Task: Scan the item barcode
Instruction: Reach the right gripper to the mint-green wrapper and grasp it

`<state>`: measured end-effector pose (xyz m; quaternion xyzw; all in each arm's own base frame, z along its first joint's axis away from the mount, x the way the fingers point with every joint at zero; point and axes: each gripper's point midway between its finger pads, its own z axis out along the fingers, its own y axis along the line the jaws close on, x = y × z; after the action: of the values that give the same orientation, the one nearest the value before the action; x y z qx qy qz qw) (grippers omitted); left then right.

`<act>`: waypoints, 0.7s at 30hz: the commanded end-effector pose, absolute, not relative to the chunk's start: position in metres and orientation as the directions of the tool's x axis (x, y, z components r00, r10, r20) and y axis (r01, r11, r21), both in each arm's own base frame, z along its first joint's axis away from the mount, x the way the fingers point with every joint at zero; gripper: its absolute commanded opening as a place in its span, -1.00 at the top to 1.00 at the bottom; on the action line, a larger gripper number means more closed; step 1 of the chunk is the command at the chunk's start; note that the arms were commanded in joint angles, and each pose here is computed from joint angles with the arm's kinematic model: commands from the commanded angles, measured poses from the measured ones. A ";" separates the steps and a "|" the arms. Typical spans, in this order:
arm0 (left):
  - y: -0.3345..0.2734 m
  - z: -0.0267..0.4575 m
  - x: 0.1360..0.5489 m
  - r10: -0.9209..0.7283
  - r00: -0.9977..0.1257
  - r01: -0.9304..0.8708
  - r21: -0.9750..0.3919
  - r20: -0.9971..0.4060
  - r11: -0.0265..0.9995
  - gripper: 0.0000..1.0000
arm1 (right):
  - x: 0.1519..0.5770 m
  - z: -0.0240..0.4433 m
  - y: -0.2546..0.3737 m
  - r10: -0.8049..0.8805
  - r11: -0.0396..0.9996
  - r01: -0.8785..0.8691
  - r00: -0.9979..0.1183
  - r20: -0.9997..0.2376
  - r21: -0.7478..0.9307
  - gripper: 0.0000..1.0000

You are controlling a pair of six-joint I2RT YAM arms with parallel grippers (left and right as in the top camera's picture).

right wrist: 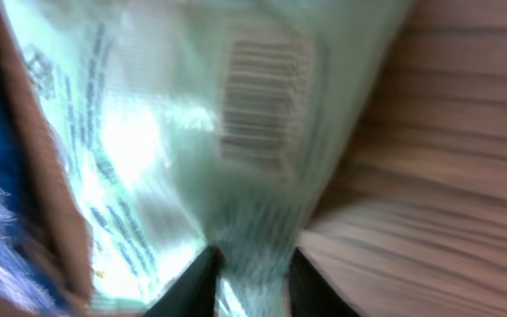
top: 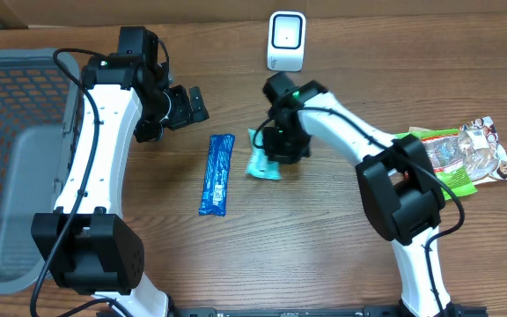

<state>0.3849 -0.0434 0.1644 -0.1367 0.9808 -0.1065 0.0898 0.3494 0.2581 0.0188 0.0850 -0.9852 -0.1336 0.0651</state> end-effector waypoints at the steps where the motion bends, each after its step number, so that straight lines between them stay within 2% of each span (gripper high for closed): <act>1: -0.045 0.176 0.387 -0.267 -0.946 -0.221 -0.234 -0.184 0.947 -1.00 | 0.384 0.020 0.197 -0.522 0.852 -0.520 -0.853 0.024 0.059 0.10; 3: -0.045 0.176 0.387 -0.267 -0.946 -0.221 -0.235 -0.184 0.947 -1.00 | 0.398 0.020 0.173 -0.499 0.865 -0.499 -0.866 0.023 -0.041 -0.29; 4: -0.045 0.176 0.388 -0.267 -0.946 -0.221 -0.234 -0.185 0.947 -1.00 | 0.404 0.023 0.166 -0.467 0.883 -0.467 -0.884 0.014 -0.045 -0.47; 5: -0.045 0.176 0.388 -0.267 -0.946 -0.221 -0.234 -0.185 0.947 -1.00 | 0.410 0.033 0.162 -0.368 0.930 -0.367 -0.930 -0.001 -0.006 -0.57; 6: -0.045 0.176 0.387 -0.267 -0.946 -0.221 -0.234 -0.184 0.947 -1.00 | 0.411 0.039 0.164 -0.332 0.943 -0.332 -0.943 -0.001 0.041 -0.58; 7: -0.045 0.176 0.388 -0.267 -0.946 -0.221 -0.234 -0.185 0.947 -0.99 | 0.406 0.054 0.181 -0.278 0.935 -0.268 -0.960 0.010 0.231 -0.60; 8: -0.045 0.176 0.387 -0.267 -0.946 -0.221 -0.234 -0.184 0.947 -0.99 | 0.403 0.061 0.191 -0.265 0.911 -0.244 -0.964 0.019 0.332 -0.59; 9: -0.045 0.176 0.388 -0.267 -0.946 -0.221 -0.235 -0.185 0.947 -0.99 | 0.394 0.076 0.209 -0.230 0.834 -0.167 -0.971 0.057 0.526 -0.59; 10: -0.045 0.176 0.388 -0.267 -0.946 -0.221 -0.234 -0.185 0.947 -1.00 | 0.391 0.074 0.209 -0.179 0.831 -0.092 -0.978 0.107 0.549 -0.60; 14: -0.045 0.176 0.388 -0.267 -0.946 -0.221 -0.235 -0.185 0.947 -0.99 | 0.364 0.043 0.201 0.075 0.857 0.243 -0.931 0.356 0.454 -0.60; 17: -0.045 0.176 0.388 -0.267 -0.946 -0.221 -0.234 -0.185 0.947 -1.00 | 0.351 0.025 0.205 0.157 0.853 0.339 -0.892 0.424 0.397 -0.61; 21: -0.045 0.176 0.388 -0.267 -0.946 -0.221 -0.234 -0.185 0.947 -1.00 | 0.343 0.012 0.216 0.224 0.841 0.407 -0.862 0.455 0.356 -0.57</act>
<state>0.3848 -0.0434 0.1643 -0.1367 0.9808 -0.1064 0.0894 0.3499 0.2048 0.0165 -0.1146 -0.9496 -0.2295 0.1801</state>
